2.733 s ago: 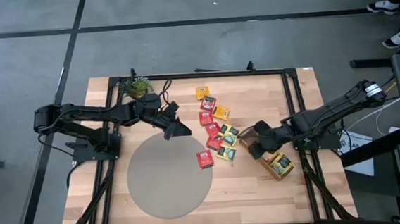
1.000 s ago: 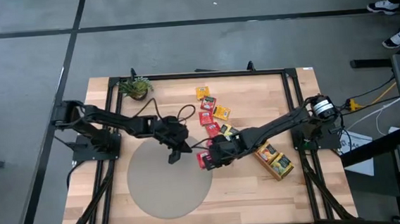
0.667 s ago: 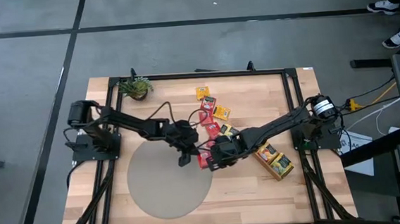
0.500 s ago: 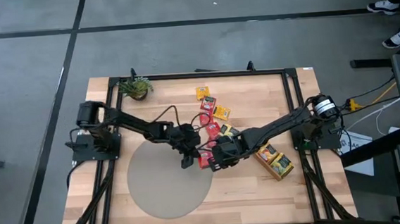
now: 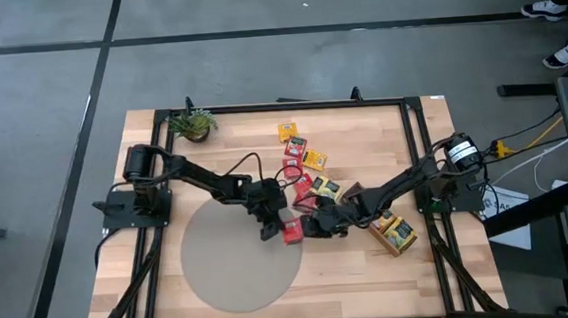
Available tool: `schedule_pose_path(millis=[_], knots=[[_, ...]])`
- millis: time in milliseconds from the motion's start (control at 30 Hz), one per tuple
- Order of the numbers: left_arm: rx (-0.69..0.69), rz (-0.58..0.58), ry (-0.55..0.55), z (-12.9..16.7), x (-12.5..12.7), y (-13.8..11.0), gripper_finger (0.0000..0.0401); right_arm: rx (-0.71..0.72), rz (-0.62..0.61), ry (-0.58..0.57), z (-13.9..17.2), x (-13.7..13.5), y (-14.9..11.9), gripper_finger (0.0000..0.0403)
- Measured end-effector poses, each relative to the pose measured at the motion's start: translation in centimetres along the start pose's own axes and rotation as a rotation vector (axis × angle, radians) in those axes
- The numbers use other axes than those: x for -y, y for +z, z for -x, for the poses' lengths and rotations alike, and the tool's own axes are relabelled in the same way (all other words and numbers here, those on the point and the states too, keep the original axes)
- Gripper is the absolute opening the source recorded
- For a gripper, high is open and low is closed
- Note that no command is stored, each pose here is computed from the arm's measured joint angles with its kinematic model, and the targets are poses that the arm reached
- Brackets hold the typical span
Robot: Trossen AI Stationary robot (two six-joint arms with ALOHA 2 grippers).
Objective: Pick & Place Tea
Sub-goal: Put the red tea bag into the top section of the wooden organizer
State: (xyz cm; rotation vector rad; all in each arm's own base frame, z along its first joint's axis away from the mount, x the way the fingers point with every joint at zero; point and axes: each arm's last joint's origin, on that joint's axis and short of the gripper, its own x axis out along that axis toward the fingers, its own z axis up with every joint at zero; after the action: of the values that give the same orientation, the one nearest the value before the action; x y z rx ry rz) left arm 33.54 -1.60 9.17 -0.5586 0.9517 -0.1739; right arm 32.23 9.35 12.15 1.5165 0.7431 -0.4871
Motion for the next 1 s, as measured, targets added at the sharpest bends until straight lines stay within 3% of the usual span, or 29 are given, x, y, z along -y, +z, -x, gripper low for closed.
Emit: schedule_pose_path(millis=[200,433,600,1000], knots=[[0.002,0.014,-0.002,0.1,-0.2,0.0,0.0002,0.007,-0.004,0.007,0.0,0.2,0.1,0.0068],[0.039,0.034,0.0,0.2,-0.5,0.4,0.0002,0.008,-0.001,0.003,0.0,0.3,0.1,0.0147],[0.073,0.036,-0.011,0.2,-0.5,0.7,0.0002,0.014,0.004,-0.013,0.0,0.4,0.2,0.0182],[0.065,0.05,-0.004,0.3,-0.7,0.7,0.0001,0.056,0.012,-0.035,-0.1,0.4,2.1,0.0174]])
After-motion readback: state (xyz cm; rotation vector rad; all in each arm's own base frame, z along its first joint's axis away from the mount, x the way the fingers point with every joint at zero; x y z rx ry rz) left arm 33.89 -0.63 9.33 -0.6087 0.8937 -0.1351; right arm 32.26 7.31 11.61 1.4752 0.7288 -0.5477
